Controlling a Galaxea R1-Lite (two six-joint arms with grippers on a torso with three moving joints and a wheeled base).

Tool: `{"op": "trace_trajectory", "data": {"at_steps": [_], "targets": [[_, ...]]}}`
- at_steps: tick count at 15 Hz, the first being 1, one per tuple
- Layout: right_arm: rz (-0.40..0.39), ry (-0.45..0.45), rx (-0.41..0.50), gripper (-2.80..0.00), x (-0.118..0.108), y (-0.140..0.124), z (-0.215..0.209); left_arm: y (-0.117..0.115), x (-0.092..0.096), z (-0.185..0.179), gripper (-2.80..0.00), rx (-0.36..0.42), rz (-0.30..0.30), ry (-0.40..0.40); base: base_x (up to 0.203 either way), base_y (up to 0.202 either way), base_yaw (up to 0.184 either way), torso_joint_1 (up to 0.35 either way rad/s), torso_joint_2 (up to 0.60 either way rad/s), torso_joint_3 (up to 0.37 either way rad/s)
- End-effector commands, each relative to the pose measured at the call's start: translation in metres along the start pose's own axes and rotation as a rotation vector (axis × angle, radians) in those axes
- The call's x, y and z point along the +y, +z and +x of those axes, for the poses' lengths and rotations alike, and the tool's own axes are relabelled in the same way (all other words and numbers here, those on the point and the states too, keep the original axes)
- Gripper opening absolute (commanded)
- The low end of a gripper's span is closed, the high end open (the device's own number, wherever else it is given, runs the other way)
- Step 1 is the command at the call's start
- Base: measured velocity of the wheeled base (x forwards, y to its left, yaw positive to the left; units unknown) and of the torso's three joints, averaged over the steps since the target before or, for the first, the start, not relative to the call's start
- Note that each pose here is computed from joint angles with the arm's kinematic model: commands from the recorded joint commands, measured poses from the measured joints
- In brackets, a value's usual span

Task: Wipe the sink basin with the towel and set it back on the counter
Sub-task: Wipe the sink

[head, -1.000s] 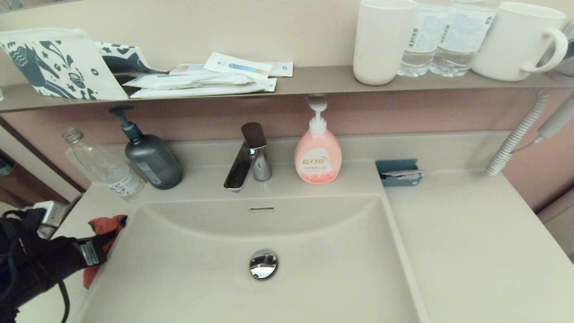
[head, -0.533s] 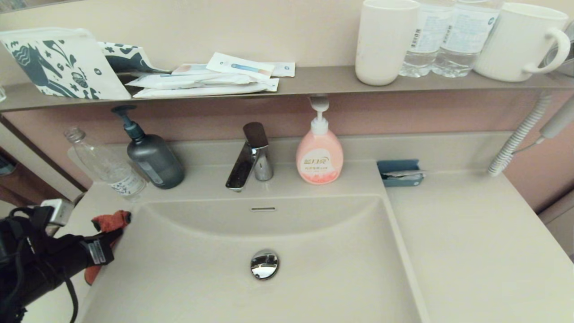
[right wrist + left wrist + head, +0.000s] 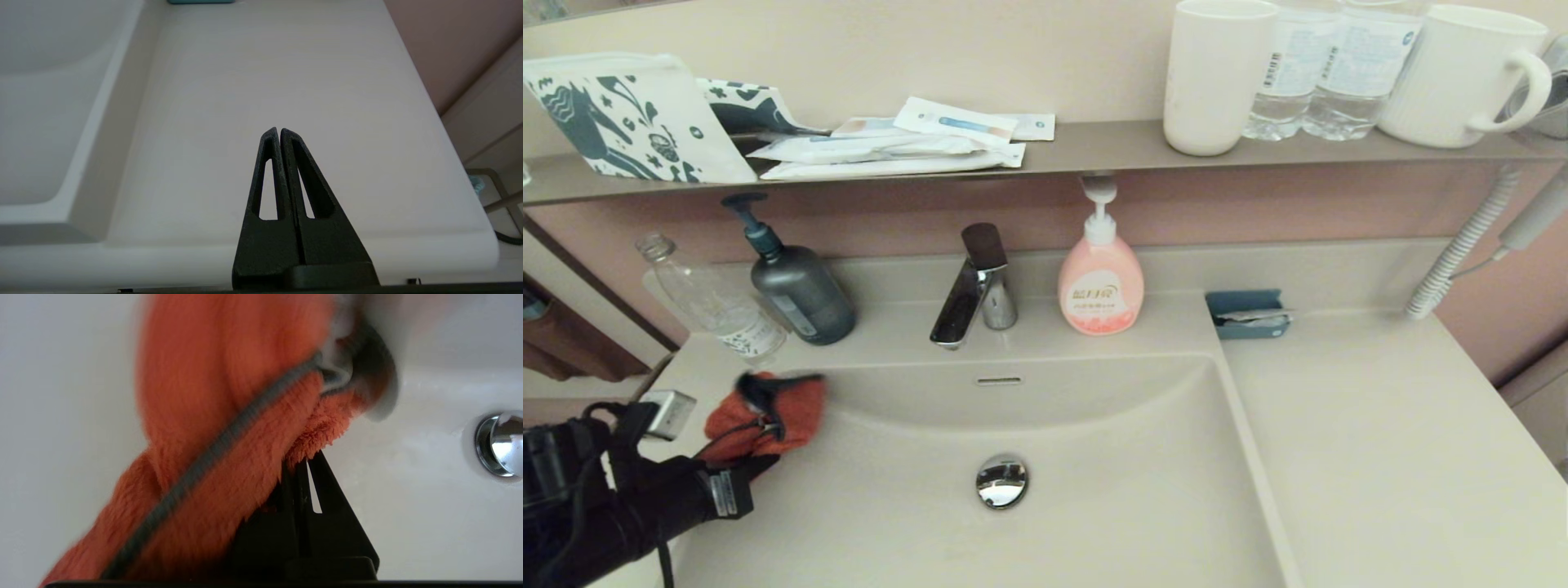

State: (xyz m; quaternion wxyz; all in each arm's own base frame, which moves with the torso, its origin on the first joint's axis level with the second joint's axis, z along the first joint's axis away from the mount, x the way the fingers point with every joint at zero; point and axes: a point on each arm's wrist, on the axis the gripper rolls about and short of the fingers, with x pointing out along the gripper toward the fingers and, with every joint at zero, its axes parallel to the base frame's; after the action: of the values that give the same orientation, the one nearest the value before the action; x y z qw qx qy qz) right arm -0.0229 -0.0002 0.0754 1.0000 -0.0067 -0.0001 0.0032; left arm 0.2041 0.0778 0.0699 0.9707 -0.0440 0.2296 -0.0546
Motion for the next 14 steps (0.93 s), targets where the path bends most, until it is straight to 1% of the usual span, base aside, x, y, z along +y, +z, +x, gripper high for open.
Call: {"op": "trace_trajectory", "data": {"at_steps": [1,2,5,7,9,10,11,14], "targets": [[0.000,0.000,0.000,-2.80,0.000,0.000,0.000,-0.005,0.000,-0.003,-2.80,0.008,0.009,0.017,0.000,0.000,0.000,0.000,0.00,0.000],[0.000,0.000,-0.001,-2.80,0.000,0.000,0.000,-0.007,0.001,-0.004,-2.80,0.014,0.008,0.024,0.000,0.000,0.000,0.000,0.00,0.000],[0.000,0.000,0.000,-2.80,0.000,0.000,0.000,0.006,0.010,0.000,-2.80,-0.037,0.022,0.049,0.000,0.000,0.000,0.000,0.00,0.000],[0.000,0.000,0.000,-2.80,0.000,0.000,0.000,0.019,0.018,0.001,-2.80,-0.088,0.043,0.073,0.000,0.000,0.000,0.000,0.00,0.000],[0.000,0.000,0.000,-2.80,0.000,0.000,0.000,0.039,0.030,0.002,-2.80,-0.159,0.072,0.108,0.000,0.000,0.000,0.000,0.00,0.000],[0.000,0.000,0.000,-2.80,0.000,0.000,0.000,0.044,0.035,0.002,-2.80,-0.172,0.074,0.123,0.000,0.000,0.000,0.000,0.00,0.000],[0.000,0.000,0.000,-2.80,0.000,0.000,0.000,0.046,0.039,0.001,-2.80,-0.168,0.068,0.134,0.000,0.000,0.000,0.000,0.00,0.000],[0.000,0.000,0.000,-2.80,0.000,0.000,0.000,0.046,0.044,0.001,-2.80,-0.165,0.059,0.149,0.000,0.000,0.000,0.000,0.00,0.000]]}}
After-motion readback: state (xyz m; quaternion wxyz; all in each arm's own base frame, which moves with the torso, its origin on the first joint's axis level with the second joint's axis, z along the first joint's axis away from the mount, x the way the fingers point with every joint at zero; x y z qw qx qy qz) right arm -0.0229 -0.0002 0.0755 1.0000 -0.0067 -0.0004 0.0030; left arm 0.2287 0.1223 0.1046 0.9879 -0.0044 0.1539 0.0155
